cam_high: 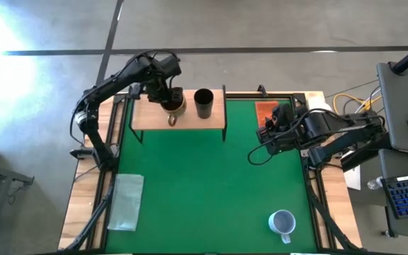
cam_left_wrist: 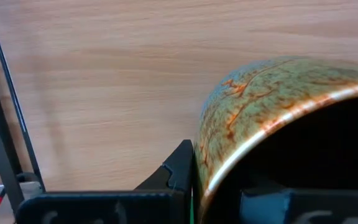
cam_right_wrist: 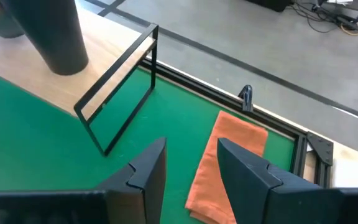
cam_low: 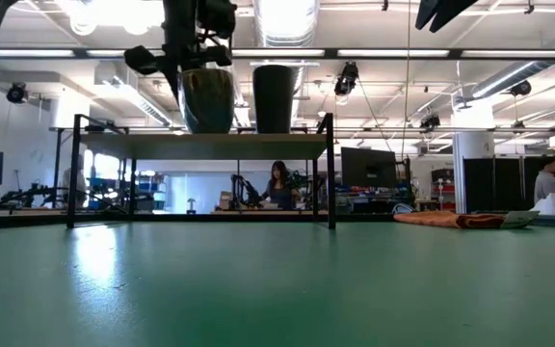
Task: Stack small to large cups/mugs on shelf
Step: Put the patterned brown mug on the shelf, then put the blue mug on the shelf
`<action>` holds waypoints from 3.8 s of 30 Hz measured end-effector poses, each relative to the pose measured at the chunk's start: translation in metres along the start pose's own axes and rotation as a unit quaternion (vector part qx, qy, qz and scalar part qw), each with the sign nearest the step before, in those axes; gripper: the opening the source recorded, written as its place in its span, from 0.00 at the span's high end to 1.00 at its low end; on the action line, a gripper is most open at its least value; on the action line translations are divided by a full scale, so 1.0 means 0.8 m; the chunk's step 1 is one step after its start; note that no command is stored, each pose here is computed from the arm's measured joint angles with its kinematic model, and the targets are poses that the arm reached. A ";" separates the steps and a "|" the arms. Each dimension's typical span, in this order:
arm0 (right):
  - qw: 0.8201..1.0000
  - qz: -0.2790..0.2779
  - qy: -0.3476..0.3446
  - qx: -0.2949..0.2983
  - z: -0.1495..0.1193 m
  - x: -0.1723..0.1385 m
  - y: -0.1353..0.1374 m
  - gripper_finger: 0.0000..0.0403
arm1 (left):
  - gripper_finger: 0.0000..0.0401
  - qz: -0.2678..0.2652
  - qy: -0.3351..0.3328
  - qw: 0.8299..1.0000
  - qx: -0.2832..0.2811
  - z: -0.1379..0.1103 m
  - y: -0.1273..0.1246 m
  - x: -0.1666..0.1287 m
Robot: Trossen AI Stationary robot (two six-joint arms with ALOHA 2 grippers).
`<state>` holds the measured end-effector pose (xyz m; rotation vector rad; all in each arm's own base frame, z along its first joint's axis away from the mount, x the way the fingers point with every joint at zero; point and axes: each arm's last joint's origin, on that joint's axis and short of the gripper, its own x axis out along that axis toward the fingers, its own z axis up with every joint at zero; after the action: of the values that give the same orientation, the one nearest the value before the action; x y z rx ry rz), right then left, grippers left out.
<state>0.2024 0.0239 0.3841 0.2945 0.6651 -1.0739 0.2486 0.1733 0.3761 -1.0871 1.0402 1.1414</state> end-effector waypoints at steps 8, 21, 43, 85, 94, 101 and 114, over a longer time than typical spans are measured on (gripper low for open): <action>1.000 0.000 0.000 -0.014 0.000 0.000 0.000 0.67 | 0.95 -0.001 0.001 1.000 -0.018 0.000 0.000 0.000; 1.000 -0.005 -0.011 -0.024 0.001 0.000 0.000 0.66 | 0.85 -0.010 0.009 1.000 -0.025 -0.002 -0.001 0.000; 0.999 0.012 -0.019 -0.047 0.004 -0.002 0.002 0.66 | 0.74 -0.066 -0.038 0.997 0.004 -0.030 0.033 -0.058; 0.871 0.019 0.480 0.102 -0.227 -0.146 0.090 0.69 | 0.74 -0.443 -0.090 0.773 0.446 -0.286 0.079 -0.070; 0.893 -0.057 0.440 0.075 -0.275 -0.125 0.119 0.58 | 0.74 -0.469 -0.085 0.760 0.442 -0.290 0.072 -0.065; 0.887 -0.111 0.443 0.068 -0.296 -0.105 0.110 0.54 | 0.74 -0.481 -0.086 0.757 0.434 -0.291 0.065 -0.067; 0.894 -0.043 0.438 0.085 -0.340 -0.059 0.103 0.53 | 0.74 -0.480 -0.076 0.767 0.420 -0.293 0.058 -0.064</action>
<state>0.1634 0.2391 0.1966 0.9398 1.3978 -1.0632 0.1806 -0.0616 0.3818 -0.5944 0.5759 -0.1188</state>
